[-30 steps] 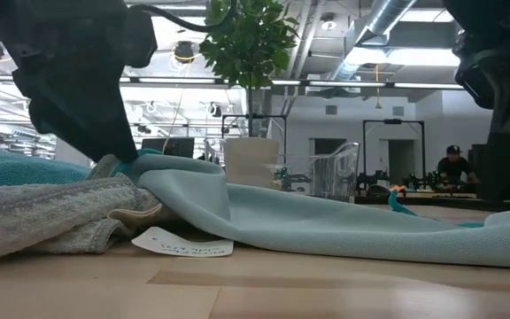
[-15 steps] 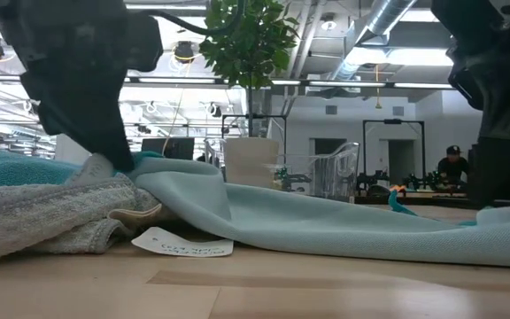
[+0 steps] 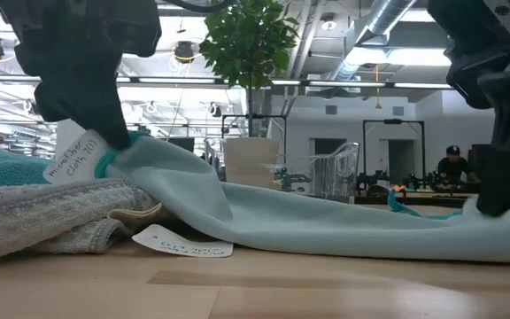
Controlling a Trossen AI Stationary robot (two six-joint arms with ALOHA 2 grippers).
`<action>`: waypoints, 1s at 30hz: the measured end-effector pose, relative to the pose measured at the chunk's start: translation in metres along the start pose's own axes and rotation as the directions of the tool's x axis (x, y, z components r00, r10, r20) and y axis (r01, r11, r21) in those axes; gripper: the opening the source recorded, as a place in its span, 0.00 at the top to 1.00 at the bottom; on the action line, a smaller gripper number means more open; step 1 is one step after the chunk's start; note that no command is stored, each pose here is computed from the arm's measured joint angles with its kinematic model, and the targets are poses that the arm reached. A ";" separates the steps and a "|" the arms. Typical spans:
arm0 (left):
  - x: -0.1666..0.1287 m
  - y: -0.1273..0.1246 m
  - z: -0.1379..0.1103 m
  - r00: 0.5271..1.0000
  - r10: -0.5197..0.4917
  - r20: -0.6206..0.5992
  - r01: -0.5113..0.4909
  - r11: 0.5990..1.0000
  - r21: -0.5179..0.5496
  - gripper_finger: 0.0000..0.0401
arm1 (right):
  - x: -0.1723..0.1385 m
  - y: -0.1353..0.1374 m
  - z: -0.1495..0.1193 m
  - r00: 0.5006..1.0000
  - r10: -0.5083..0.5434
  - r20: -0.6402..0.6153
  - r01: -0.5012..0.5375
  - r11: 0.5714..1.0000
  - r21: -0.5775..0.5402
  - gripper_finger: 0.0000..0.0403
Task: Fold microfiber towels
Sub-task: Fold the light blue microfiber cloth
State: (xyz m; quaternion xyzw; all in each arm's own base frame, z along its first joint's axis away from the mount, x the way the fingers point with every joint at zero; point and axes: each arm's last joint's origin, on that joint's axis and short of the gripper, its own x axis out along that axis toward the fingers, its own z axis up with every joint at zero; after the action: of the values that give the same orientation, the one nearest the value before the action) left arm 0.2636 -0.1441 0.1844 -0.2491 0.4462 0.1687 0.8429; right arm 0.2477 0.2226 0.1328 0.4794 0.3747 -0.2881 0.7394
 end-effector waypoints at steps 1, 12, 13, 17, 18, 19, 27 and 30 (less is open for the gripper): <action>0.000 0.000 0.000 1.000 -0.004 -0.006 0.004 1.000 0.000 1.00 | -0.002 0.001 0.001 1.000 0.007 0.003 -0.007 1.000 0.003 0.95; -0.043 0.005 0.031 0.989 -0.119 0.086 0.122 0.992 -0.026 1.00 | -0.066 0.012 0.033 0.969 0.086 0.233 -0.084 0.996 -0.021 0.97; -0.048 0.008 0.035 0.987 -0.127 0.100 0.130 0.991 -0.025 1.00 | -0.073 0.012 0.038 0.962 0.085 0.259 -0.080 0.996 -0.030 0.97; -0.070 0.023 0.056 0.972 -0.168 0.165 0.172 0.985 -0.015 1.00 | -0.106 0.015 0.051 0.922 0.099 0.374 -0.058 0.991 -0.121 0.97; -0.076 0.027 0.062 0.967 -0.185 0.178 0.190 0.982 -0.010 1.00 | -0.115 0.015 0.055 0.910 0.100 0.403 -0.046 0.989 -0.140 0.98; -0.083 0.033 0.068 0.959 -0.208 0.193 0.214 0.977 -0.008 1.00 | -0.122 0.016 0.059 0.896 0.104 0.433 -0.037 0.987 -0.159 0.98; -0.128 0.090 0.112 0.892 -0.374 0.255 0.400 0.914 -0.060 1.00 | -0.164 0.013 0.092 0.803 0.051 0.594 0.137 0.954 -0.267 0.98; -0.135 0.112 0.123 0.865 -0.439 0.242 0.473 0.874 -0.109 1.00 | -0.171 0.004 0.103 0.778 -0.016 0.628 0.210 0.948 -0.237 0.98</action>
State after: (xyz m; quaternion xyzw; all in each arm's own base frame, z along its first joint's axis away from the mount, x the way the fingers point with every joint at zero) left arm 0.2160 0.0093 0.3262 -0.3973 0.2674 0.0258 0.8775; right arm 0.1850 0.1404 0.3039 0.2193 0.1785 -0.4146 0.8650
